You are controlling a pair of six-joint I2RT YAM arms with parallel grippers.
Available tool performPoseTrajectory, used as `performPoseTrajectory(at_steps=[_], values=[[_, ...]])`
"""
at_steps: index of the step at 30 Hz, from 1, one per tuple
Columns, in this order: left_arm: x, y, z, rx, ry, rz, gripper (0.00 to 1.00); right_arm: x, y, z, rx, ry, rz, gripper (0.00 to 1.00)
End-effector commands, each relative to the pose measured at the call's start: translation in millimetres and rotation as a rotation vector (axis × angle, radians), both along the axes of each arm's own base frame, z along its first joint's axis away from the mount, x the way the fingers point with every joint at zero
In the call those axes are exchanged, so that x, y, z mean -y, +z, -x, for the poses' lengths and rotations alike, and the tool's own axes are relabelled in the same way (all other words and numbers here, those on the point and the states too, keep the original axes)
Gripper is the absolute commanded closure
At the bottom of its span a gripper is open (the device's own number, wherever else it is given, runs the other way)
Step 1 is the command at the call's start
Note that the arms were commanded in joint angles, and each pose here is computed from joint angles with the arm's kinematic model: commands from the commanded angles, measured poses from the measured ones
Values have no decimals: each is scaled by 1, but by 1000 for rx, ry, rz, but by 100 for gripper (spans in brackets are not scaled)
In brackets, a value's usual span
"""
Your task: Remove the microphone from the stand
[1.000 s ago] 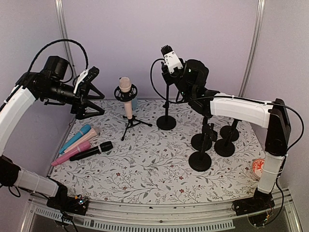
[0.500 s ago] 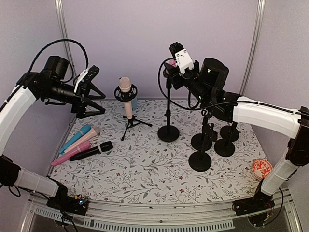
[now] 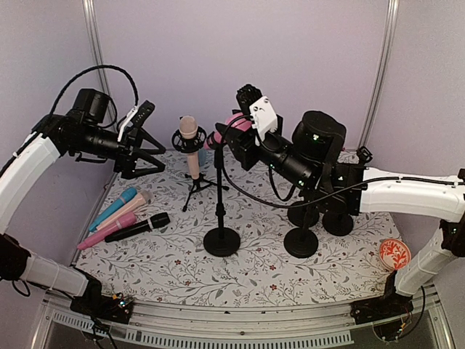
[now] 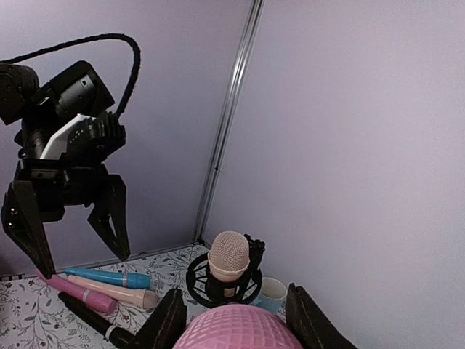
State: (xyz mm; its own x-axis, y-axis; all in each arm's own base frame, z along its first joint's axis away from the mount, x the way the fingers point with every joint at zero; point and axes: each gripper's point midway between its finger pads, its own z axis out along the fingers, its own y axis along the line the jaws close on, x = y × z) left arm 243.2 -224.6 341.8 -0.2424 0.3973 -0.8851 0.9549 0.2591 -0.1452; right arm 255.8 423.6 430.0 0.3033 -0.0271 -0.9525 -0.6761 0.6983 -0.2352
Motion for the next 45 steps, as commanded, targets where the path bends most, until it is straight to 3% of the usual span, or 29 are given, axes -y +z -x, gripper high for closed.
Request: performPoseTrajectory(at_steps=[1, 12, 22, 33, 40, 45], values=[[18, 7, 4, -14, -41, 56, 15, 19, 73, 33, 110, -1, -250, 100], [33, -14, 17, -111, -67, 96, 17, -38, 76, 58, 166, 50, -249, 100], [26, -29, 12, -111, 16, 83, 26, -89, 72, 64, 233, 1, -232, 100], [11, -40, 11, -101, 118, 128, 41, -88, 71, 73, 238, -5, -262, 100], [15, -50, 23, -219, 95, 195, 39, -82, 76, 83, 244, 26, -305, 100], [16, -43, 18, -221, 101, 227, 40, -84, 75, 87, 241, 41, -323, 100]])
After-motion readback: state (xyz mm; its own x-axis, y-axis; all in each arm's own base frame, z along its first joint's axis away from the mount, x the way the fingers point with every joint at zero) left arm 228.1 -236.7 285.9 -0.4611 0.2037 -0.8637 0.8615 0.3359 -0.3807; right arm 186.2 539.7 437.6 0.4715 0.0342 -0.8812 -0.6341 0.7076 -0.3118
